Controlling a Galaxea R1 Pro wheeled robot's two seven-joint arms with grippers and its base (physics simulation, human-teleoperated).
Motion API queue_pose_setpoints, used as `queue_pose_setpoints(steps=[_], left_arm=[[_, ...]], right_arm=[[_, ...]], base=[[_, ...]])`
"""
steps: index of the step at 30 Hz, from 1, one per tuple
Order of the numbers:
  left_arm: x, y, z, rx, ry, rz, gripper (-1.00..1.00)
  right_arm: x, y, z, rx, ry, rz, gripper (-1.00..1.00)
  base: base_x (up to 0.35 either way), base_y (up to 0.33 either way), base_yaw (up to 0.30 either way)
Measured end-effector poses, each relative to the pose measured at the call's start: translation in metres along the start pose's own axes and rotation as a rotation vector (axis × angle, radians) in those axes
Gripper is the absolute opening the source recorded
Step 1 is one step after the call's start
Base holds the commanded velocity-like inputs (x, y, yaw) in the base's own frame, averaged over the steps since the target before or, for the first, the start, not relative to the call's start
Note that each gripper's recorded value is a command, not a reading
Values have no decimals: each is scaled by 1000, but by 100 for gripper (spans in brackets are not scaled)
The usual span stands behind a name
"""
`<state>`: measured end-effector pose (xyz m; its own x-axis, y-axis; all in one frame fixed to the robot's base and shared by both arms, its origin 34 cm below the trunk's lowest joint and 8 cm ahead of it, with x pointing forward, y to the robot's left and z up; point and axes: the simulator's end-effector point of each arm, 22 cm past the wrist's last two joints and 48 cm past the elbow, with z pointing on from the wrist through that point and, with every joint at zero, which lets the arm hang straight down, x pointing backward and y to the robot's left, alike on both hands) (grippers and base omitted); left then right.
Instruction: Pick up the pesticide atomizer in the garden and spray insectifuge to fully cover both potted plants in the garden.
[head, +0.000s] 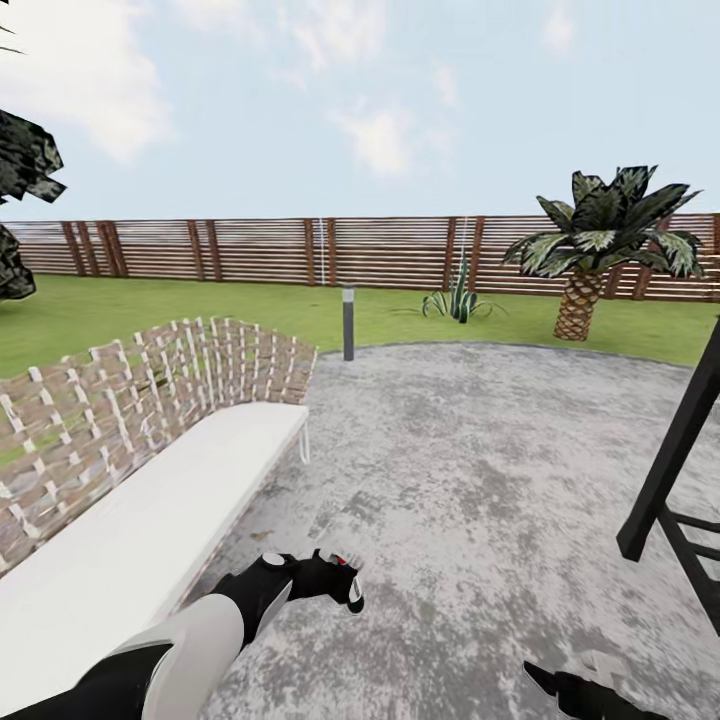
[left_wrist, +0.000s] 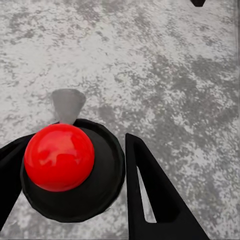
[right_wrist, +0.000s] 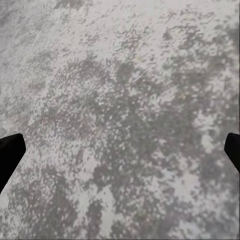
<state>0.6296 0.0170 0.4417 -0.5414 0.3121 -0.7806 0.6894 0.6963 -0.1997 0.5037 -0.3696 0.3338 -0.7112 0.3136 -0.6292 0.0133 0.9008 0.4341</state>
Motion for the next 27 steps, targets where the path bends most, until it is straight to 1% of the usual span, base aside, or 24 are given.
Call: queue_pose_setpoints(steps=[19, 22, 27], left_arm=[[-6, -1, -4, -4, -9, 9, -100], [-7, -1, -4, -5, -10, 10, -100], [-7, 0, -4, -5, -10, 10, -100]], right_arm=[[-5, 2, -2, -4, -12, -4, 100], [-6, 3, -2, -5, -13, -4, 100], [-6, 3, -2, -5, -14, -4, 100]], base=[[337, -71, -265], [337, -20, -123], [337, -3, -17]])
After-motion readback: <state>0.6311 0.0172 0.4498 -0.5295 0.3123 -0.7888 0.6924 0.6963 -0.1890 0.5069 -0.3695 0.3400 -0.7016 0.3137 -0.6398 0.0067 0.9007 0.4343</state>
